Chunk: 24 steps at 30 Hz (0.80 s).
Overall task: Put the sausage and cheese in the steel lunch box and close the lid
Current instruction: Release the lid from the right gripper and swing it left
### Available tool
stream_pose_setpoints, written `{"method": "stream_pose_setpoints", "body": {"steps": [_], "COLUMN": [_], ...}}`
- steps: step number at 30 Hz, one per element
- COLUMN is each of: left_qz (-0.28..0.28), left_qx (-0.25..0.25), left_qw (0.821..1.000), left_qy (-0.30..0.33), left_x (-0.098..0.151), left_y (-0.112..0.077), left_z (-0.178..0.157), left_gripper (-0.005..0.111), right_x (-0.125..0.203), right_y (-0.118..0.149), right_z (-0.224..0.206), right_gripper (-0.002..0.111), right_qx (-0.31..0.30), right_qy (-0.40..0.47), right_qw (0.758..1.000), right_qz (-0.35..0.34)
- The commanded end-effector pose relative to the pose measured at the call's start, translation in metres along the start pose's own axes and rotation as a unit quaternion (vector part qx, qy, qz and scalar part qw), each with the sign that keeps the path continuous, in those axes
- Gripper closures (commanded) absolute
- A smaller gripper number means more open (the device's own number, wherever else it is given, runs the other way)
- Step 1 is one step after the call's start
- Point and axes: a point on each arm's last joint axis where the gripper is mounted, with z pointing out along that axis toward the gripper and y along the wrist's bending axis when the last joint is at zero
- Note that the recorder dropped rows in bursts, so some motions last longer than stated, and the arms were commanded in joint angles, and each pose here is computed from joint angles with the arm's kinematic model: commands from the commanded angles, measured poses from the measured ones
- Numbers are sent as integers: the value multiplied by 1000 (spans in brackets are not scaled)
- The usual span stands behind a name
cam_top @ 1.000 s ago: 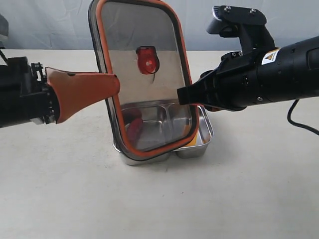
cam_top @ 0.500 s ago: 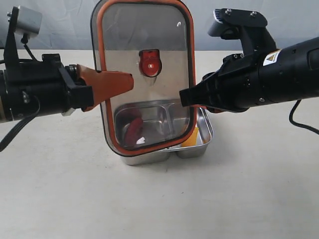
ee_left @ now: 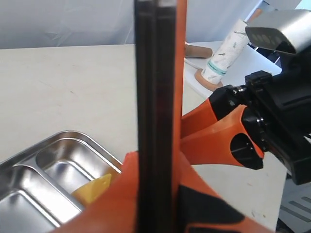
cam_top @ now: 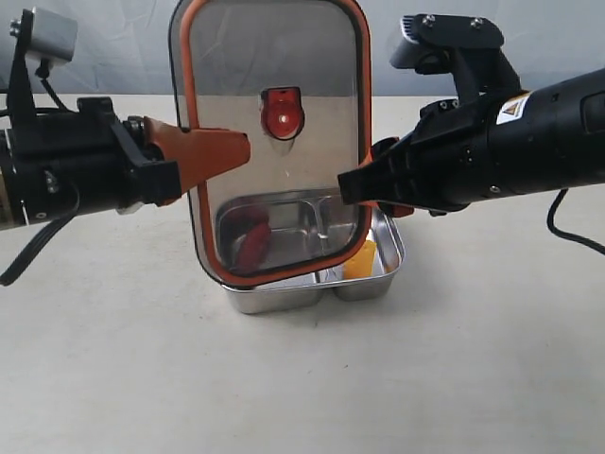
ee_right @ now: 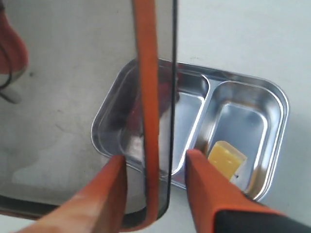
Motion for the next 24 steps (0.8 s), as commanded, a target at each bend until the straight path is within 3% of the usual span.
{"method": "stream_pose_setpoints", "body": {"steps": [1,6,11,16,24], "left_qz": [9,37,119,204,340], "left_qx": [-15,-51,-131,-196,-225], "left_qw": [1000,998,984,959,910], "left_qy": [-5,-3,11,31,73], "left_x": [-2,-10,-28,-39,-34], "left_y": [2,6,15,23,14], "left_z": [2,2,2,-1,6], "left_gripper": [106,106,107,107,107], "right_x": [-4,-9,-11,-9,-8], "right_y": [0,1,0,-1,-2], "right_z": [-8,-26,-51,-67,-71], "right_gripper": [65,69,69,69,69], "right_qx": [11,30,61,85,91], "right_qy": [-15,-54,-86,-93,-94], "right_qw": [999,997,993,991,990], "right_qz": [-33,-49,-50,-55,-57]}}
